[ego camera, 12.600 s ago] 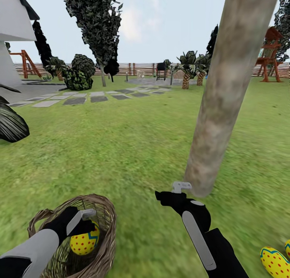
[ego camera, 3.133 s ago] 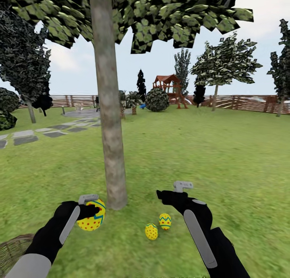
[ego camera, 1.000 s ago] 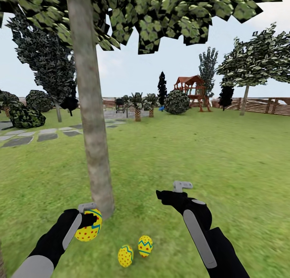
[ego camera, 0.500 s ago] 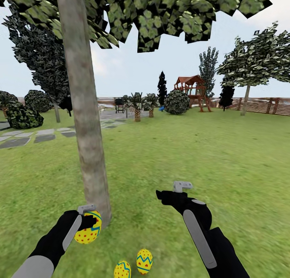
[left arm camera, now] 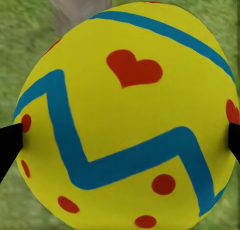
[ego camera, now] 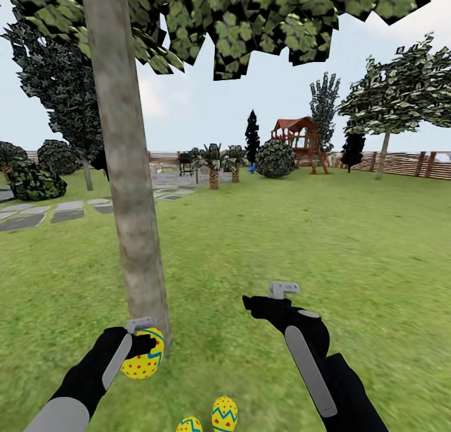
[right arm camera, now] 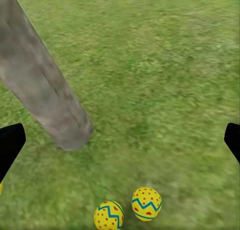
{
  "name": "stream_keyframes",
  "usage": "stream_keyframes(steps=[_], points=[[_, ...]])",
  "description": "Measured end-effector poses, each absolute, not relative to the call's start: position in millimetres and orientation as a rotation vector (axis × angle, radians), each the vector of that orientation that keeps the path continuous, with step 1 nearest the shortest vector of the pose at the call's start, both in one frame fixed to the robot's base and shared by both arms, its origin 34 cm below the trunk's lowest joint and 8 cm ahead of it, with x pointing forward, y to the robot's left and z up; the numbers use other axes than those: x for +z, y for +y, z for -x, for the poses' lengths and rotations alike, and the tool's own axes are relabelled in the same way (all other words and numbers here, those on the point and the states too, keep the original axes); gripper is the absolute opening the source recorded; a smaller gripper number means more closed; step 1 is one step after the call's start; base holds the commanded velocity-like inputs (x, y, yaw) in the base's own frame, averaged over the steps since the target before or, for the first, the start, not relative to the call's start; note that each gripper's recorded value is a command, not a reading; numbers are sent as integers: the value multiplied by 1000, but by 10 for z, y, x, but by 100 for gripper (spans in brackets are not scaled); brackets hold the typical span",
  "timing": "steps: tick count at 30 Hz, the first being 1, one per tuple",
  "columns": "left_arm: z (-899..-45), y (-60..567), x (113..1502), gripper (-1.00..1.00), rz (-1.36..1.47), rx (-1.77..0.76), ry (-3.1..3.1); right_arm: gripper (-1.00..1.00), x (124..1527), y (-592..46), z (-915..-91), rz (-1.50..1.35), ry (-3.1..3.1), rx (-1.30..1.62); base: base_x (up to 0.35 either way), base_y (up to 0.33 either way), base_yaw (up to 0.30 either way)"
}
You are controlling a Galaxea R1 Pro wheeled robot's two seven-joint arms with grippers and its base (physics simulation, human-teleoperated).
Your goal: Take the three Easter eggs out of the wicker basket on the lawn in the garden, then place them on the lawn next to a single tree (choose any tree) so that all three eggs are next to the same tree and none are left in the basket.
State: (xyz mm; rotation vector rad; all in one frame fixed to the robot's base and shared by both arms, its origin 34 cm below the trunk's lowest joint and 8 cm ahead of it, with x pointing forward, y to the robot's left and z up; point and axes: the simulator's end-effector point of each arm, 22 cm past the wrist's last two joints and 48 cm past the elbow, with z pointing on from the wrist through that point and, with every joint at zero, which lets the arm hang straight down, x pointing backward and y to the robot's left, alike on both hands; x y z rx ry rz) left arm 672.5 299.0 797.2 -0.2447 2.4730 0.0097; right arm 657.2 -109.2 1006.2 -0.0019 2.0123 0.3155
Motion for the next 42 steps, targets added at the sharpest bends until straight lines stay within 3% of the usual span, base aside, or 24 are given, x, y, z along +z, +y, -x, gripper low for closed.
stream_keyframes(steps=[42], points=[[-6383, 3029, 6820, -100, 288, 16, 2607, 100, 9469, -1083, -6554, 4, 2011, 316, 0, 0, 0]])
